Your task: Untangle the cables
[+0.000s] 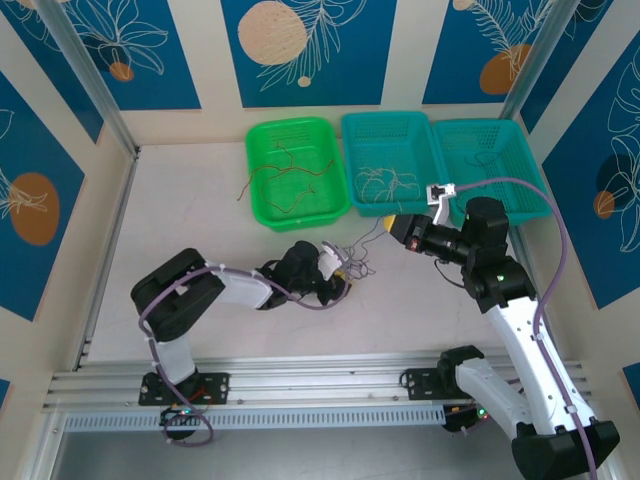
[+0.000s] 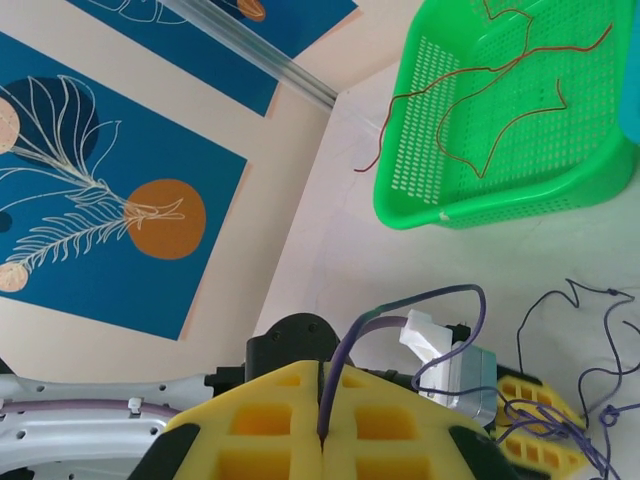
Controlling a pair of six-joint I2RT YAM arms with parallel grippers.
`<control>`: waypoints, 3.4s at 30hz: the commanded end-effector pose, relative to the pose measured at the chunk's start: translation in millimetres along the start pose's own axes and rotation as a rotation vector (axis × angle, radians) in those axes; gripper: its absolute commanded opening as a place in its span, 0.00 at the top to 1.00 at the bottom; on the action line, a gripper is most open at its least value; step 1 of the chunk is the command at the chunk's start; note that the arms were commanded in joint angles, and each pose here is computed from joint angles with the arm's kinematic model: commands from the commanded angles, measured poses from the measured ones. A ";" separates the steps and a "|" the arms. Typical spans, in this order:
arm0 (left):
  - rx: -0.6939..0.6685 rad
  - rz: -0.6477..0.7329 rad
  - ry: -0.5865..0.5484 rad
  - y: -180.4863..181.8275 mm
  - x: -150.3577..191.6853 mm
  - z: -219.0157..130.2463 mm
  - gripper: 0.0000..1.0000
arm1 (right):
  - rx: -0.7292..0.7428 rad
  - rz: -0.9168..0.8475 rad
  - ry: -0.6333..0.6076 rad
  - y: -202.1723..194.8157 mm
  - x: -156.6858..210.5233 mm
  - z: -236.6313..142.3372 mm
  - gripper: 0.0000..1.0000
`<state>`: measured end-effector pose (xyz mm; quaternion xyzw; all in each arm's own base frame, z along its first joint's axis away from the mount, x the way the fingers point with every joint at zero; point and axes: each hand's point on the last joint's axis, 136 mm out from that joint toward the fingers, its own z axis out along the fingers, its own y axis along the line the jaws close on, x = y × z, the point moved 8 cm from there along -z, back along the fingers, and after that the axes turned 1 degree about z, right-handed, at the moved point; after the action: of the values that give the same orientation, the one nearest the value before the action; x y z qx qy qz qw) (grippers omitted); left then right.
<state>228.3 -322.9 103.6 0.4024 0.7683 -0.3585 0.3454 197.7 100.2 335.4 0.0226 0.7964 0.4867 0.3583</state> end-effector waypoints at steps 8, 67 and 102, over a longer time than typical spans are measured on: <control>-0.466 -0.440 -0.118 72.8 19.8 -78.5 1.00 | 0.324 0.024 -0.332 -5.8 -27.9 -65.8 1.00; -0.624 -0.551 -0.326 55.0 38.6 -233.0 0.00 | 0.745 0.468 -0.380 -270.7 -193.6 -11.1 0.80; -0.408 -0.682 0.010 20.8 1.4 -245.5 0.10 | 0.448 -0.521 0.440 -31.6 82.2 203.8 0.16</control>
<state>205.4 -114.0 224.9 0.0393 0.8883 -0.2963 0.3487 256.1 252.4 218.9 -0.1770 0.9180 0.2467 0.2549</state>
